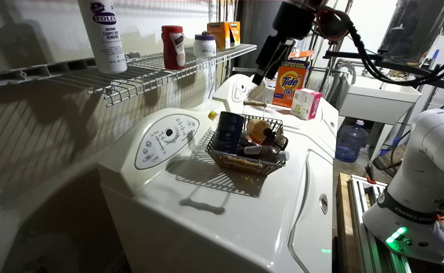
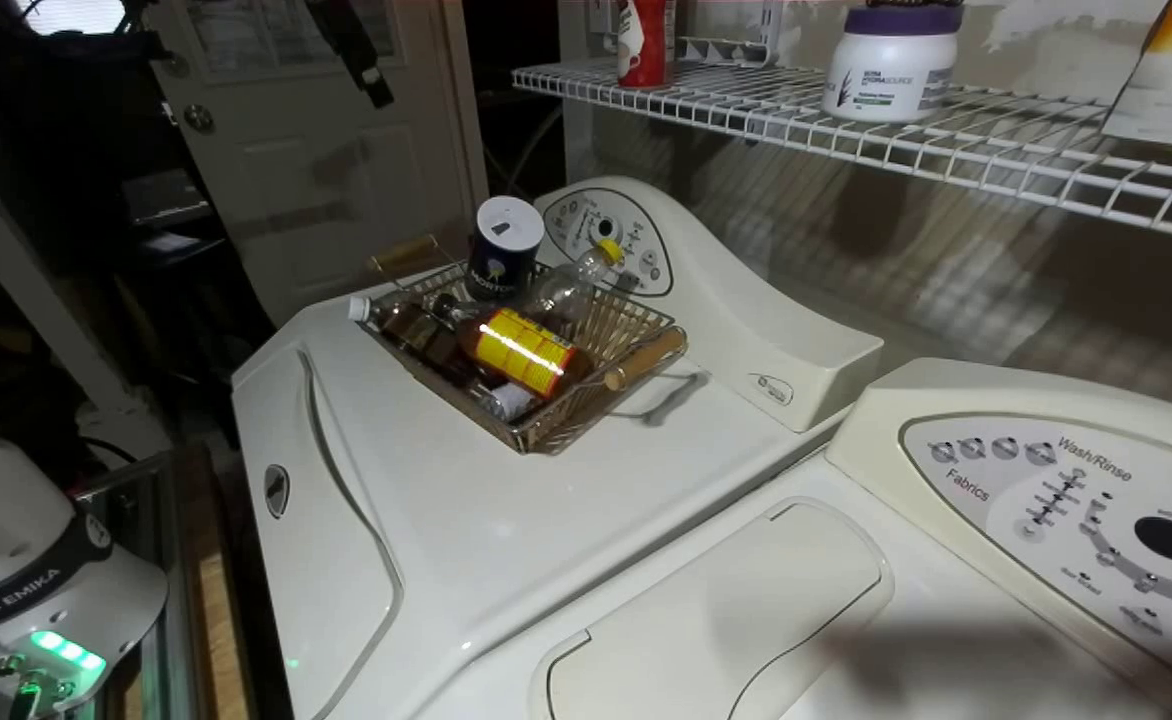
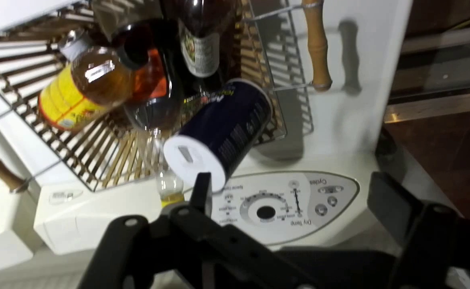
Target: Move the red bottle on the top rack and place it in the products basket on the laundry machine
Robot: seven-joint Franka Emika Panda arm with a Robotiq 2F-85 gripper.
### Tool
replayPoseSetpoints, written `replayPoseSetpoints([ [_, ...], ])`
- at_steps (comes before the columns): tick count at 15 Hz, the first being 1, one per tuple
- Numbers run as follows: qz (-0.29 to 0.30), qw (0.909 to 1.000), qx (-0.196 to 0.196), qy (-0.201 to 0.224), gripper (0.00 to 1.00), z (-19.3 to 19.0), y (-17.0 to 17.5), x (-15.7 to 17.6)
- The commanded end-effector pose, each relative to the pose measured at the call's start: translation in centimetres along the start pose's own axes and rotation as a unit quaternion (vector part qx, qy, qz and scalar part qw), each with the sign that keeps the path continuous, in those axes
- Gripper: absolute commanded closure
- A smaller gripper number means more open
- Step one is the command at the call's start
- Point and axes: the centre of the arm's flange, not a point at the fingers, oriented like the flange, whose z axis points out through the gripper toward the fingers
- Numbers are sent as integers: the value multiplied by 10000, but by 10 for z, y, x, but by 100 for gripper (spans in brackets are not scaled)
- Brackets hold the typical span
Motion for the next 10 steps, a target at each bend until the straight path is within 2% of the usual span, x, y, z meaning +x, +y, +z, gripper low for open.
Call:
replayPoseSetpoints([
  [1, -511, 9958, -250, 711, 0, -33, -15, 47],
  [5, -855, 9896, -343, 1104, 0, -50, -26, 96],
  [10, -1064, 9855, -442, 1247, 0, -41, -35, 152],
])
